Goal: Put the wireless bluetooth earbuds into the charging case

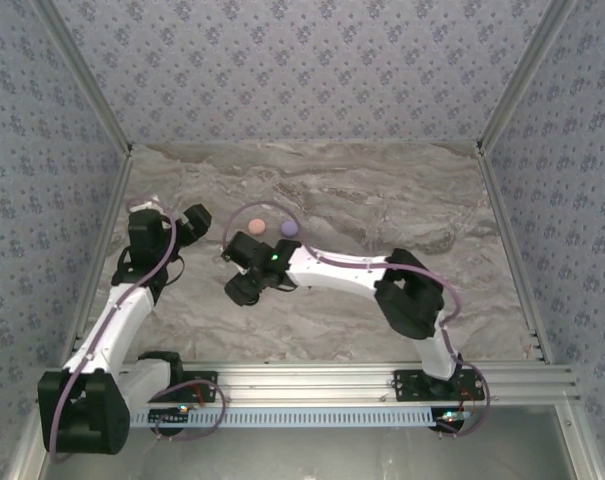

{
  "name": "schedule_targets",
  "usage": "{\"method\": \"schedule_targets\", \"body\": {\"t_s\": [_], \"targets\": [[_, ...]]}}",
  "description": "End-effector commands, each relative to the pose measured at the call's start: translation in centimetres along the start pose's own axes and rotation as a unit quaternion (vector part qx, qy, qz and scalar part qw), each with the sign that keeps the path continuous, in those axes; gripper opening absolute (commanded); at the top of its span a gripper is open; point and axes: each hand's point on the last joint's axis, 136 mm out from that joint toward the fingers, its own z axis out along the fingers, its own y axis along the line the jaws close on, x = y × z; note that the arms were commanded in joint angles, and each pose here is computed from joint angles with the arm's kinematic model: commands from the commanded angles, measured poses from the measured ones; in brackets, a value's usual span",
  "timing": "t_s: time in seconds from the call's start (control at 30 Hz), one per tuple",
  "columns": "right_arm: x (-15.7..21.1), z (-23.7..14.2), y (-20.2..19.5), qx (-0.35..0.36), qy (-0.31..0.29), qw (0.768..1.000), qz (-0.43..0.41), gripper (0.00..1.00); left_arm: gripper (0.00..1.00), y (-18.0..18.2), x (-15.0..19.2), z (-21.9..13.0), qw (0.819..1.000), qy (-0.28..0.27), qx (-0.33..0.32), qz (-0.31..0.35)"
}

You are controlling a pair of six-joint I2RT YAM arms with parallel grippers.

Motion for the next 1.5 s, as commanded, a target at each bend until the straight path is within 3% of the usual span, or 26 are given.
{"method": "schedule_targets", "body": {"t_s": [0.0,0.3,0.83,1.47], "targets": [[1.2,1.6,-0.9,0.041,0.046,0.998,0.034,0.82,0.94,0.8,-0.4,-1.2,1.0,-0.006,-0.013,-0.007],[3.4,4.6,-1.2,0.079,0.095,0.992,0.019,0.82,0.97,1.4,-0.4,-1.8,1.0,-0.011,-0.016,-0.012],[5.8,3.8,-1.9,0.082,0.125,0.988,0.035,0.77,0.98,1.2,-0.5,-1.7,1.0,-0.012,-0.011,-0.018],[6.8,3.9,-2.3,0.065,0.128,0.989,0.048,0.63,0.98,1.1,-0.5,-1.4,1.0,-0.008,-0.009,-0.02]]}}
